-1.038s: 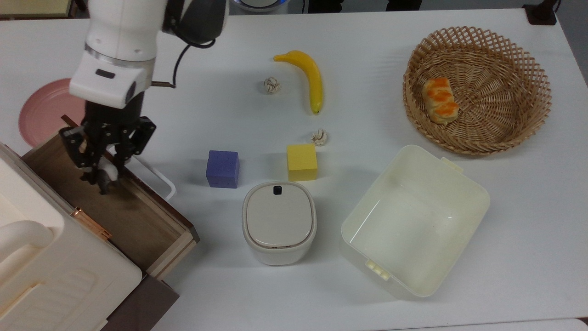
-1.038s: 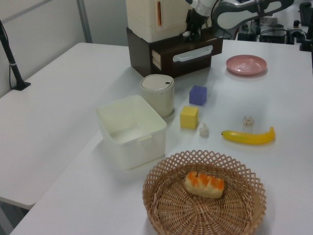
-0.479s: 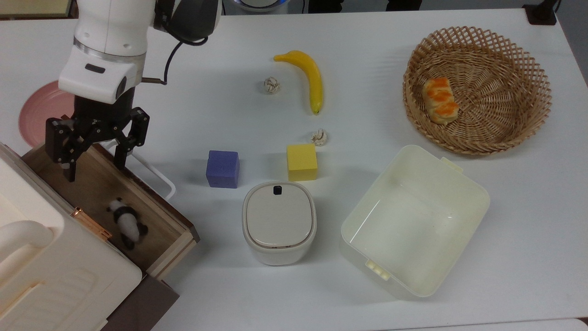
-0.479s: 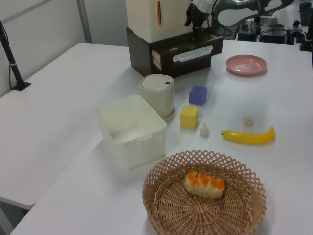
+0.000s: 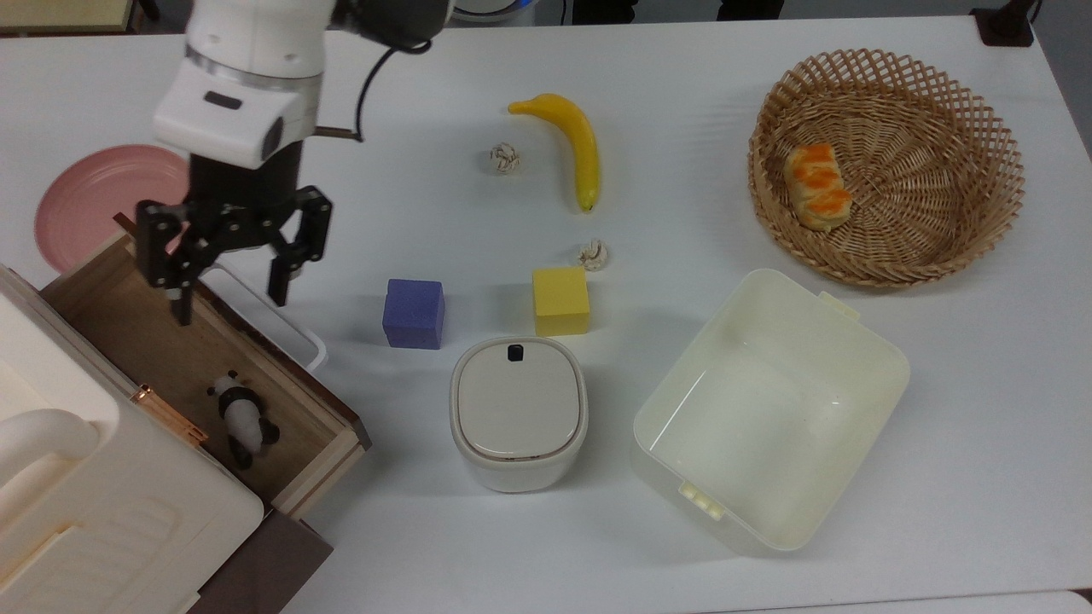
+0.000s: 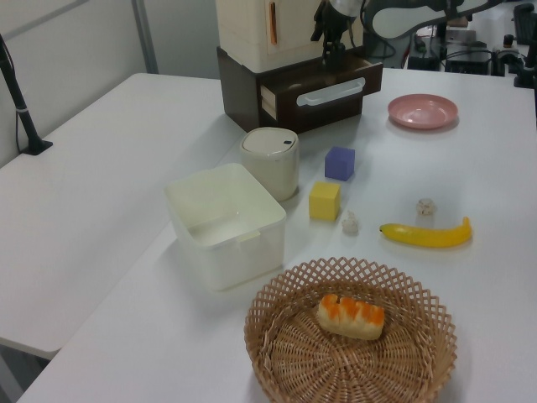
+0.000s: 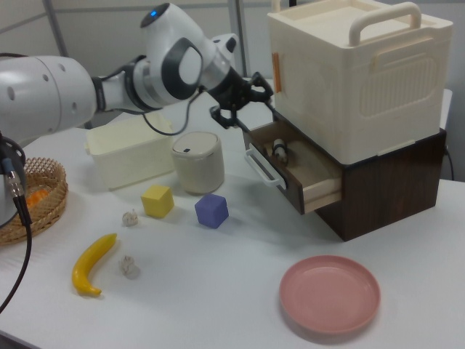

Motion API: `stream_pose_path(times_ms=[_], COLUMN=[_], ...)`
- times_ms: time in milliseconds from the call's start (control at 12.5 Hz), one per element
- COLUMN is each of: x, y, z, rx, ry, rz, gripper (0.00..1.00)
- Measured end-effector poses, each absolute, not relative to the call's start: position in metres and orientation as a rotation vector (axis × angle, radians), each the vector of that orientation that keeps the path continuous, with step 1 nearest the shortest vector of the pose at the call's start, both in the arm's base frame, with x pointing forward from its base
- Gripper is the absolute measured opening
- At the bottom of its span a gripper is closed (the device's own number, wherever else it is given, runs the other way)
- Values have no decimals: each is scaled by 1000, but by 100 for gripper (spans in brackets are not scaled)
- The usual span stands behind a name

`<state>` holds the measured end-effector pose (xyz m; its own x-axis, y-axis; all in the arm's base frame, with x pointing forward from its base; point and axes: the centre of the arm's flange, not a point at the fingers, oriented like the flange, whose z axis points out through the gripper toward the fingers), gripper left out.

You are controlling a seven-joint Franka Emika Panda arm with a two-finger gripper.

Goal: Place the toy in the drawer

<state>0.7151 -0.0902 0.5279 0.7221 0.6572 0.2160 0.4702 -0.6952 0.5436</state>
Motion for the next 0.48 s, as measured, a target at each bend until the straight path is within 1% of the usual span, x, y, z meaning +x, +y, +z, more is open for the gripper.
stream_pose_path(times_ms=[240, 399, 479], x=[701, 684, 673], y=[-41, -13, -2], z=[546, 562, 569], rx=[2654, 2815, 2895], ry=[690, 527, 445], rz=[524, 484, 436], gripper=[83, 83, 86])
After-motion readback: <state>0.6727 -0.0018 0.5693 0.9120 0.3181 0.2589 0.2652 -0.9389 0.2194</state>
